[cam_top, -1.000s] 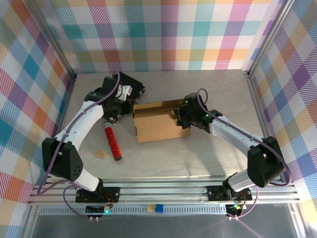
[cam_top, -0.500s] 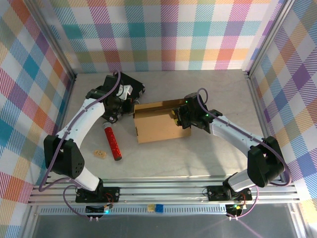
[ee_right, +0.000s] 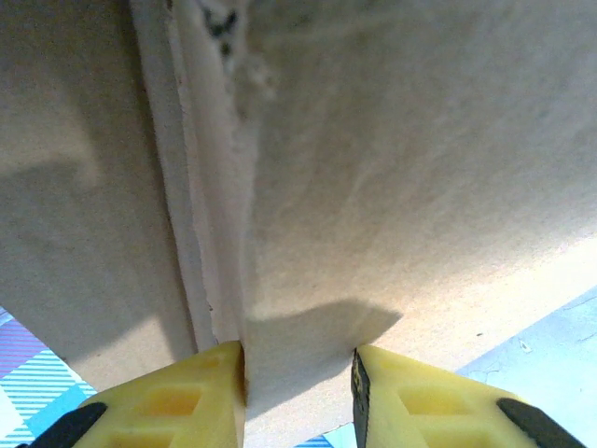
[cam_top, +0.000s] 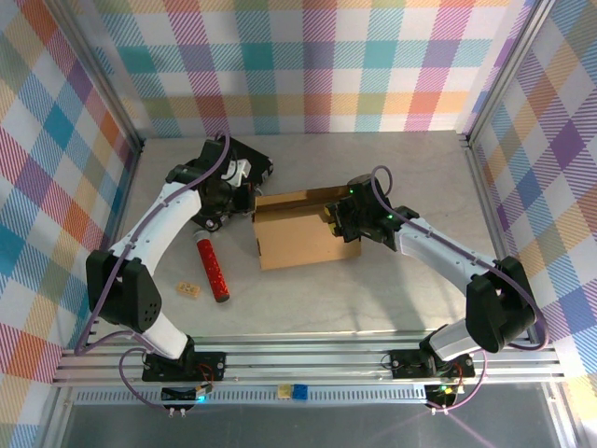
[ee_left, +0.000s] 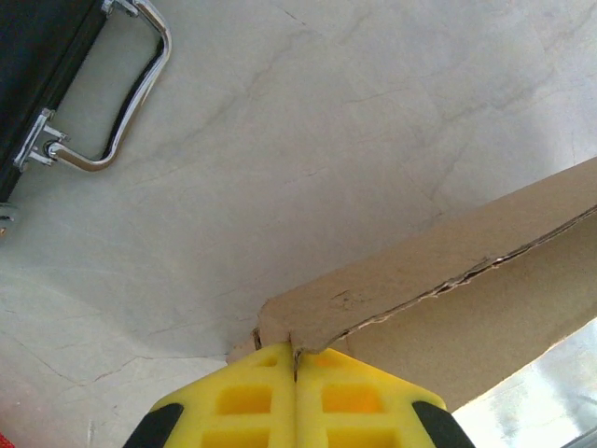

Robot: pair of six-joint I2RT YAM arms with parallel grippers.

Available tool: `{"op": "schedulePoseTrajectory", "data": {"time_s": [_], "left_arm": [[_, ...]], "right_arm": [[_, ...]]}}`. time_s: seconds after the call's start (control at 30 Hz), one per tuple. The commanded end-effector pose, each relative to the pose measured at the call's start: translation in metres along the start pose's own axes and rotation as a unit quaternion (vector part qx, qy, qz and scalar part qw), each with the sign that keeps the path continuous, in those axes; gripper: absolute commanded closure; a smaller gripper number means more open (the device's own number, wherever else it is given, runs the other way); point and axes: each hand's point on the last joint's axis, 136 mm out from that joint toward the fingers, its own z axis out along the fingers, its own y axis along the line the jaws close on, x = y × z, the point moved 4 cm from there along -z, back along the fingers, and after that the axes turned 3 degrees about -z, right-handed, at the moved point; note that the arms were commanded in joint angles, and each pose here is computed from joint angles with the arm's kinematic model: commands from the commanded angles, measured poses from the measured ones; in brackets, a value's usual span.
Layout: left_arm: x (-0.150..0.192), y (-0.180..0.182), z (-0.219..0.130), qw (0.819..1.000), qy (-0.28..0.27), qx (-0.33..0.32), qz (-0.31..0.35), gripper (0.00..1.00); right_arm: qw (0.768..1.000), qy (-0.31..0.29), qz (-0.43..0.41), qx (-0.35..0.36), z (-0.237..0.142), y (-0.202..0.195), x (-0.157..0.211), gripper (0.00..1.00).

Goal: Fold the paper box

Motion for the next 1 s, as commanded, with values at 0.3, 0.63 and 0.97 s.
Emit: {"op": "schedulePoseTrajectory", "data": {"time_s": [0.3,0.63,0.97], "left_arm": [[0.0076,-0.0164,0.0090,0.998,0.025,0.022,-0.045,1.00],[0.0083,-0.0208,0.0136,0.998,0.027,0.028,-0.055,1.00],[0.0132,-0.0224,0.0120,0.998,0.030,0.030,-0.044,1.00]], "right_arm": [[0.998,0.003,-0.011,0.069,0.0104,-0.0306,0.0025,0.67],[0.998,0.004,-0.011,0.068,0.0113,-0.0299,0.0030,0.67],[0.998,-0.001,-0.011,0.067,0.0099,-0.0297,0.0020,0.67]]}}
